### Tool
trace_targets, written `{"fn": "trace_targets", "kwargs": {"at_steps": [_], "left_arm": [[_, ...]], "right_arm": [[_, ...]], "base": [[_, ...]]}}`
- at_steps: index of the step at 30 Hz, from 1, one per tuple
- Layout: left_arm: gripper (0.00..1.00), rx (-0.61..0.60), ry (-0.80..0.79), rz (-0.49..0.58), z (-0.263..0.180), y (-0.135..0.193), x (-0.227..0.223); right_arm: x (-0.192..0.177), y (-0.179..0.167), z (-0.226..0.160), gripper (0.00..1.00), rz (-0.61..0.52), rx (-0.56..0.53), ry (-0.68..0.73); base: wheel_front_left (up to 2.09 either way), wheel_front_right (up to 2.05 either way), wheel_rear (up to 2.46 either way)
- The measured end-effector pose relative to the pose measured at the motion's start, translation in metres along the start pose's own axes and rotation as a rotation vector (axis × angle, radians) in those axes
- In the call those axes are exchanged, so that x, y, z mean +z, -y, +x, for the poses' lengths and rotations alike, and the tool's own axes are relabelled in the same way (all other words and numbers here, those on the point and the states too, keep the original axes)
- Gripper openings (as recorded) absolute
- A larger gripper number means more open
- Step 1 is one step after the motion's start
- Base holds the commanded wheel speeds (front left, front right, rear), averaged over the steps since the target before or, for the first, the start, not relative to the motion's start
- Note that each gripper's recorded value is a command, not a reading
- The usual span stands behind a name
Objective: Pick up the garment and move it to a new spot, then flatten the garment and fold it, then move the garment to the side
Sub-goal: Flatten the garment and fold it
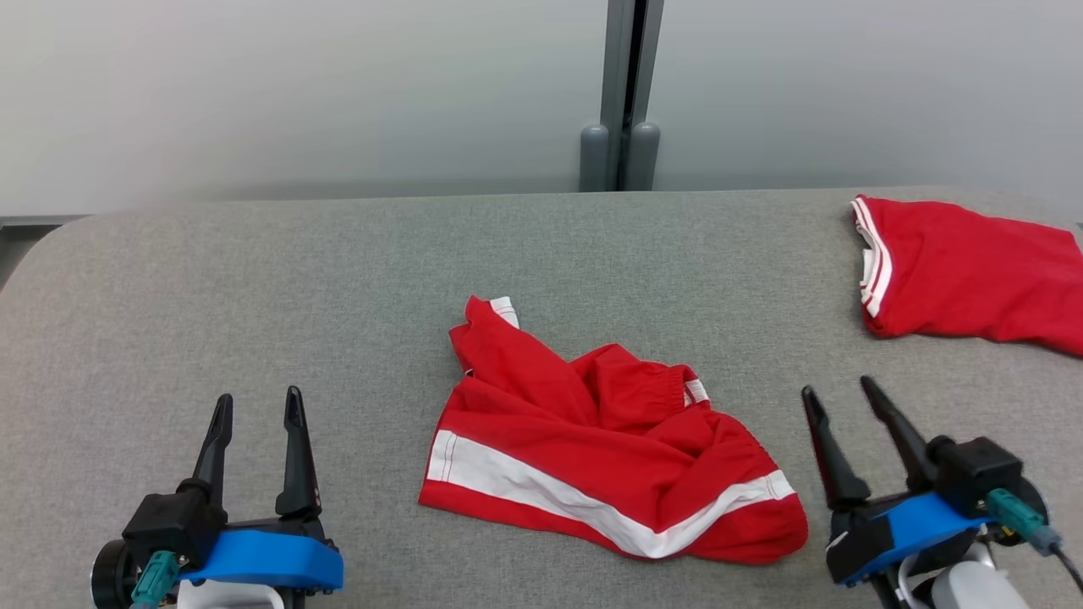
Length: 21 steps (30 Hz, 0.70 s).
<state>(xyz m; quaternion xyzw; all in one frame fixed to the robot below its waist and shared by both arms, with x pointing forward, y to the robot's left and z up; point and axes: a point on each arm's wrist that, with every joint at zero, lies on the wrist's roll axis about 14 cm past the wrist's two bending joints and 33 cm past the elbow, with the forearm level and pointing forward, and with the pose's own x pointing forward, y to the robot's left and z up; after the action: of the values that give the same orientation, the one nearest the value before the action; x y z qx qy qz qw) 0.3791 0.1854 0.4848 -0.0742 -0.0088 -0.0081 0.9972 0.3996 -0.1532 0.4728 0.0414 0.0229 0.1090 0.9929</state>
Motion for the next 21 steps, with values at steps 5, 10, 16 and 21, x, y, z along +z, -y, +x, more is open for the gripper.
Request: {"fn": "trace_targets", "kwargs": {"at_steps": [5, 10, 16, 21], "left_arm": [[1.00, -0.009, 0.005, 0.004, -0.003, 0.003, 0.002], [1.00, -0.010, 0.006, 0.012, -0.007, 0.003, 0.002], [1.00, -0.011, -0.006, 0.030, -0.016, 0.001, -0.001], [1.00, -0.019, -0.015, 0.053, -0.021, 0.001, -0.003]], "right_arm": [[0.035, 0.013, -0.001, 1.00, -0.015, -0.051, 0.109], [0.049, 0.006, -0.009, 1.00, -0.013, -0.056, 0.160], [0.042, -0.006, -0.026, 1.00, -0.024, -0.054, 0.151], [0.035, -0.009, -0.038, 1.00, -0.014, -0.066, 0.136]], "base": [[0.00, 0.00, 0.00], [0.00, 0.00, 0.00], [0.00, 0.00, 0.00], [0.00, 0.00, 0.00]]}}
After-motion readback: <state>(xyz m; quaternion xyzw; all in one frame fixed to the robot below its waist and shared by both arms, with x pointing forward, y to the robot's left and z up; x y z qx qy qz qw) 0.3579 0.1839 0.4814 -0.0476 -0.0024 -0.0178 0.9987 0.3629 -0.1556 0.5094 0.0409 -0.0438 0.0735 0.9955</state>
